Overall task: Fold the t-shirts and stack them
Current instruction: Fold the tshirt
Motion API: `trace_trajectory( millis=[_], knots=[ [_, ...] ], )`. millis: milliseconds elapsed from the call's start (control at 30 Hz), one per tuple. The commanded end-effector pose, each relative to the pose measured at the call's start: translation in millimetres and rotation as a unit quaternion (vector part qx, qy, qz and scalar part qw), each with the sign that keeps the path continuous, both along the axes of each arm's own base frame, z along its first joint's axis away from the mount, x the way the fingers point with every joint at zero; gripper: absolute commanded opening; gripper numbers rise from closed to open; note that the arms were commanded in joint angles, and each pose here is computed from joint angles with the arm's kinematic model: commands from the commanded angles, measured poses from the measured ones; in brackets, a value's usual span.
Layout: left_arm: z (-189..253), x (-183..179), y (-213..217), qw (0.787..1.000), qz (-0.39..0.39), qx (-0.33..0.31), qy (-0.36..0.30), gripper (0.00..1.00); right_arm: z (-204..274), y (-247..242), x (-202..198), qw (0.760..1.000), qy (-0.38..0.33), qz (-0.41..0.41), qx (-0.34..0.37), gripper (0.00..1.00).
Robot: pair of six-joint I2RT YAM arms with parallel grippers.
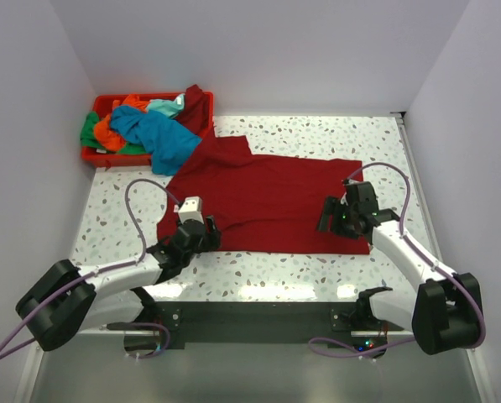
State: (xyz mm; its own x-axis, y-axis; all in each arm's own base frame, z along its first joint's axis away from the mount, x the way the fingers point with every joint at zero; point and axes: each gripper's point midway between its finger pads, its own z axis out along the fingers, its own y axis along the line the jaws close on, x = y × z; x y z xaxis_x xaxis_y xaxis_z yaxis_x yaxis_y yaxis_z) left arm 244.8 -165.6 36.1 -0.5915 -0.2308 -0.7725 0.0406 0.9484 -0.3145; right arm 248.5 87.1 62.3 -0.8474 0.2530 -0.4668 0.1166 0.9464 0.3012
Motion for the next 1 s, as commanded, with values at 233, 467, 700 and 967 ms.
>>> trace_trajectory(
  millis=[233, 467, 700, 967],
  knots=[
    [30, 30, -13, 0.999, 0.017, 0.01, -0.049, 0.49, 3, 1, 10, 1.0, -0.008, 0.015, -0.011, 0.72],
    [16, 36, -17, 0.999, 0.022, 0.033, -0.027, 0.41, 8, 2, 12, 1.0, -0.014, 0.018, -0.007, 0.72],
    [10, 38, -19, 0.999, 0.025, 0.038, -0.016, 0.35, 8, 3, 11, 1.0, -0.014, 0.019, -0.006, 0.72],
    [2, 36, -17, 0.998, 0.029, 0.052, -0.006, 0.2, 7, 2, 10, 1.0, -0.013, 0.018, -0.006, 0.72]
  ],
)
